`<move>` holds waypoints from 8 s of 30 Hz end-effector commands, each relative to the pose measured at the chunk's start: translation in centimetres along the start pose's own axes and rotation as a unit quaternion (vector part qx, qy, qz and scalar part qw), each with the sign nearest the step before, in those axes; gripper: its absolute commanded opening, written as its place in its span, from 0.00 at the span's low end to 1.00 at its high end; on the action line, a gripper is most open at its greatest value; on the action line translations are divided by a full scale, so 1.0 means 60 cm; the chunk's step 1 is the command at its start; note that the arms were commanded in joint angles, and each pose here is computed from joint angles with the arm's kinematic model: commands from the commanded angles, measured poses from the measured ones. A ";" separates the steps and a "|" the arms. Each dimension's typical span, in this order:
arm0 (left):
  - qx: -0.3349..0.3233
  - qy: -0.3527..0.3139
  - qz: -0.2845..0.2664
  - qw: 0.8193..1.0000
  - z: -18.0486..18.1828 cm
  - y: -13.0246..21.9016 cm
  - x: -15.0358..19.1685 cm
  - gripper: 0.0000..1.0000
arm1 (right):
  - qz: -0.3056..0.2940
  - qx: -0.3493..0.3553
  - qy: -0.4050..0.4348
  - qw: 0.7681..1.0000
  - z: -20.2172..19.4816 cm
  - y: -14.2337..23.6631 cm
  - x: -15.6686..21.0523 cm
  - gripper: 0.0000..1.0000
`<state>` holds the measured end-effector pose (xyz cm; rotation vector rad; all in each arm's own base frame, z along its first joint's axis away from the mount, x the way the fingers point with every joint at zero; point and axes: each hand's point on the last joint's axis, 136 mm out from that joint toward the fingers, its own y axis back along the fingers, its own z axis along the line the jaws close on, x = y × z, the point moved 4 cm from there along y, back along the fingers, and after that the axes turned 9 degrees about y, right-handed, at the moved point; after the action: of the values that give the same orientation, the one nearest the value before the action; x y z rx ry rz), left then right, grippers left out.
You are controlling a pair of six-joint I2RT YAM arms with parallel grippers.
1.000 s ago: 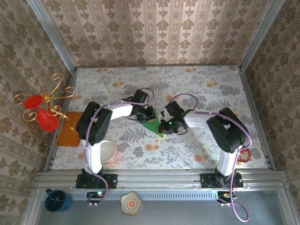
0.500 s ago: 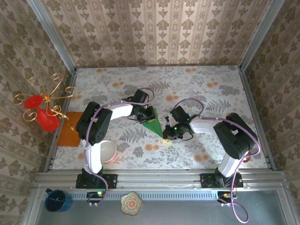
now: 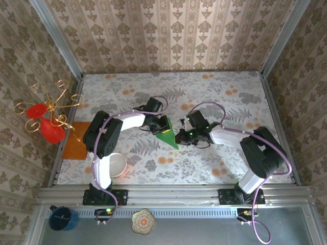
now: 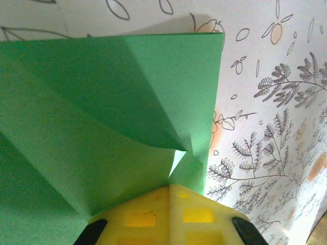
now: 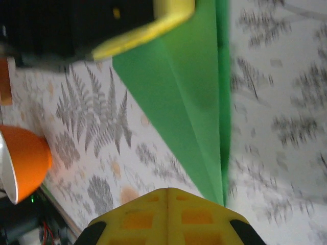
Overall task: Fold a paper plane with a square sheet of paper (pick it up from the middle)
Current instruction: Fourth fold the wing at the center of the table, then pick up the paper from the center of the table, then turn over the paper at the center of the table.
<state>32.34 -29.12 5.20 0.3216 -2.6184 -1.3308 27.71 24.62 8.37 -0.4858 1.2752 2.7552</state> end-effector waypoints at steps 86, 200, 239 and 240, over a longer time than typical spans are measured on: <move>-0.021 -0.026 -0.096 0.995 0.145 0.058 -0.165 0.07 | 0.148 0.206 -0.041 0.966 -0.181 -0.063 0.117 0.00; 0.366 -0.157 -0.141 0.906 -0.128 0.294 0.078 0.61 | -0.244 -0.305 0.051 0.919 0.157 0.181 -0.194 0.00; 0.377 -0.140 -0.133 0.906 -0.136 0.281 0.054 0.13 | -0.250 -0.275 0.000 0.928 0.097 0.183 -0.200 0.26; 0.371 -0.142 -0.134 0.908 -0.134 0.279 0.053 0.11 | -0.250 -0.264 -0.003 0.932 0.092 0.184 -0.199 0.30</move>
<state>29.02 -26.56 23.22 0.6447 -3.3164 -0.3573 35.92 23.14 23.59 -0.7116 0.2581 2.6046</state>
